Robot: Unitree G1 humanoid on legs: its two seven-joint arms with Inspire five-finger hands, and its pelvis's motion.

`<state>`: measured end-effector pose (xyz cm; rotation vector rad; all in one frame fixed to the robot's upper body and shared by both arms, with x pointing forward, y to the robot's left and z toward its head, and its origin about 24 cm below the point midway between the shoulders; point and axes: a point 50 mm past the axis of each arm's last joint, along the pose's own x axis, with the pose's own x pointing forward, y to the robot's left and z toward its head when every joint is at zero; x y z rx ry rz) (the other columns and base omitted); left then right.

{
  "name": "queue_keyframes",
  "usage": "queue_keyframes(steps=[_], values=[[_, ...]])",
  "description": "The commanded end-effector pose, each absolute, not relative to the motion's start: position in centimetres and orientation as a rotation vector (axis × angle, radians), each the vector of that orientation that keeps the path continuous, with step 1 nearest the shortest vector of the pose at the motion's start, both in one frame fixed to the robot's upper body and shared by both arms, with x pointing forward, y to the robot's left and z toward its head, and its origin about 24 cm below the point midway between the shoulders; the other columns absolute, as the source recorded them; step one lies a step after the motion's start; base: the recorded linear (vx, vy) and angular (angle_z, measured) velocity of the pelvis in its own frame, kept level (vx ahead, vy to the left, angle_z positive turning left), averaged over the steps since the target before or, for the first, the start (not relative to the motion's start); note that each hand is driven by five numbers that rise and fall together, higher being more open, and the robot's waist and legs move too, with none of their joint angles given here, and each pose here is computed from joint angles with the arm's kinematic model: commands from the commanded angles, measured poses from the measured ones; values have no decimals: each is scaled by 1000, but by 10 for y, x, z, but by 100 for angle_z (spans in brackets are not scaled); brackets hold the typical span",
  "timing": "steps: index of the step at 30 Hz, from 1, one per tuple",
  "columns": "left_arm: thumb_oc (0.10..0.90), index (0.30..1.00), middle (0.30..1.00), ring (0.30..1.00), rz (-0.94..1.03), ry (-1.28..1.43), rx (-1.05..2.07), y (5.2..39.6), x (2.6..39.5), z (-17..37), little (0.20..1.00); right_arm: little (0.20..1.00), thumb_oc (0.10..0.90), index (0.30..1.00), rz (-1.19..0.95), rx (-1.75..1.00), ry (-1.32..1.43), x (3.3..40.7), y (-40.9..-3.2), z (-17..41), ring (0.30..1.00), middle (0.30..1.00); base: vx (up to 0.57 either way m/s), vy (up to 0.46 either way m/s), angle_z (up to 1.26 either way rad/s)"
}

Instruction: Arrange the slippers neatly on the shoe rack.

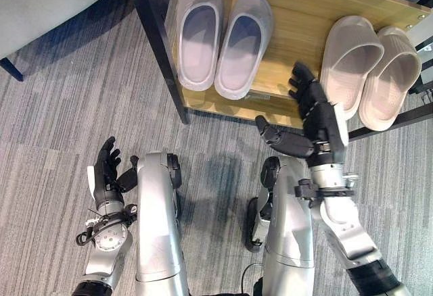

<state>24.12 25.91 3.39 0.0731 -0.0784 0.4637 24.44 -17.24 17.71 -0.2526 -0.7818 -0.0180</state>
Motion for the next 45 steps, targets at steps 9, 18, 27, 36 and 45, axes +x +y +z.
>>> queue_keyframes(steps=[9,18,27,36,45], values=[[800,900,900,900,174,-585,216,221,266,129,900,900,800,900,23,-497,-1113,202,-166,207,900,900,-137,58,1],[800,900,900,900,-97,-550,246,183,278,119,900,900,800,900,159,-353,-732,226,-163,143,900,900,-93,82,0],[800,900,900,900,-266,-247,236,164,248,48,900,900,800,900,32,-497,-123,221,-214,24,900,900,71,30,-3],[800,900,900,900,-142,207,147,170,216,-42,900,900,800,900,-217,-311,362,183,-241,-66,900,900,196,-16,-21],[800,900,900,900,-255,425,307,157,189,-84,900,900,800,900,-274,-244,700,137,-246,-118,900,900,99,-58,-1]])
